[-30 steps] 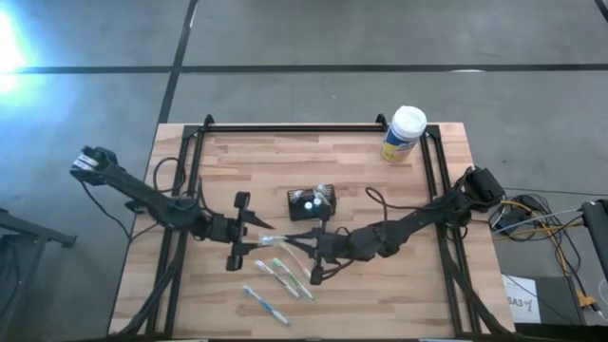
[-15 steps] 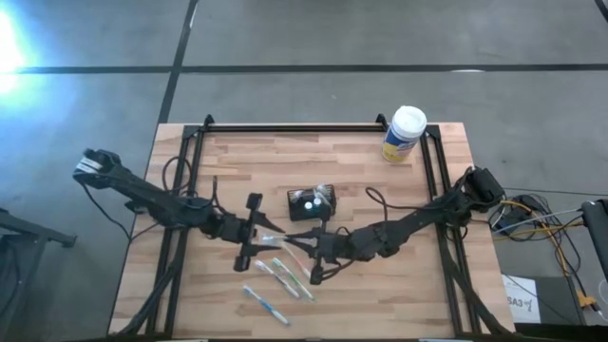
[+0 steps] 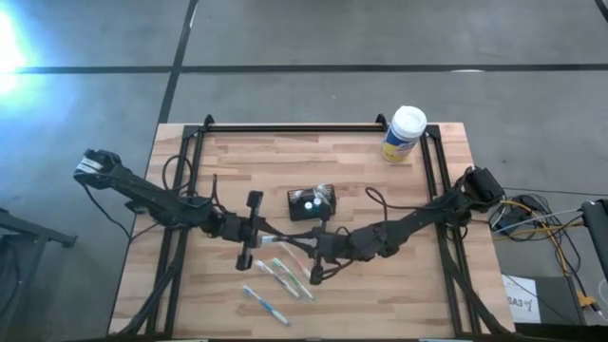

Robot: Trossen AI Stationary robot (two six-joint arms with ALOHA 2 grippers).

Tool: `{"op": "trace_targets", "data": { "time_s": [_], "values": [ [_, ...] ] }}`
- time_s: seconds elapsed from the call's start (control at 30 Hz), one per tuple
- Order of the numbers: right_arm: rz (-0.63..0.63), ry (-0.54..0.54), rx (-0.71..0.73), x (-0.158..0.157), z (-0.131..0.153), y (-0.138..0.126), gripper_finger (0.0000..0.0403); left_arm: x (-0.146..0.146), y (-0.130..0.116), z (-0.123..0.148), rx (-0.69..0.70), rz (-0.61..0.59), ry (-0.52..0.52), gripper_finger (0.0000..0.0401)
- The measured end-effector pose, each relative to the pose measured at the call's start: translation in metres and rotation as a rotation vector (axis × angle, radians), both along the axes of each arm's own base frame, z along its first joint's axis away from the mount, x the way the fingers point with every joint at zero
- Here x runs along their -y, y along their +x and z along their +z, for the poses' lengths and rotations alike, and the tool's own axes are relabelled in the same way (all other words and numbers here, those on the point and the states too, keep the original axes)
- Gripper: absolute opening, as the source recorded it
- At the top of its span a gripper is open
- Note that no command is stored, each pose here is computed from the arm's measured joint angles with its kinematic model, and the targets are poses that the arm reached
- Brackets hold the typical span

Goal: Pick & Place toothbrushing station
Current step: Put the top blue toothbrush into the black wire organizer

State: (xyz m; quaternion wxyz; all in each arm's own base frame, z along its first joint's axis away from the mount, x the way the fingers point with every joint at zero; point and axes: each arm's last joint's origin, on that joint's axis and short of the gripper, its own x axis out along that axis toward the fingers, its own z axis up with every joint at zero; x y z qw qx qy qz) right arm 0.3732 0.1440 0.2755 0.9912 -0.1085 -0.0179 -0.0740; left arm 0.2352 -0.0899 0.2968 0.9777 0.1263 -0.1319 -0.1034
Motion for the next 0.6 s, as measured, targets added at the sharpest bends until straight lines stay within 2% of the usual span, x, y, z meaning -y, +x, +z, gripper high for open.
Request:
{"op": "trace_targets", "data": {
  "time_s": [0.17,0.27,0.47,0.6],
  "values": [
    [0.0,0.0,0.001,0.0,0.0,0.0,0.0015,0.0,-0.001,0.001,0.003,0.003,0.007,0.0025],
    [0.0,0.014,0.004,0.0,0.0,0.0,0.0031,0.0,-0.001,0.0,0.0,0.009,0.034,0.0016],
    [-0.049,0.041,0.032,0.002,0.008,-0.004,0.0114,-0.001,-0.003,0.003,-0.055,0.044,0.069,0.0016],
    [-0.091,0.03,0.027,-0.002,0.019,-0.014,0.0172,-0.002,-0.016,0.012,-0.052,0.054,0.08,0.0016]
  ]
}}
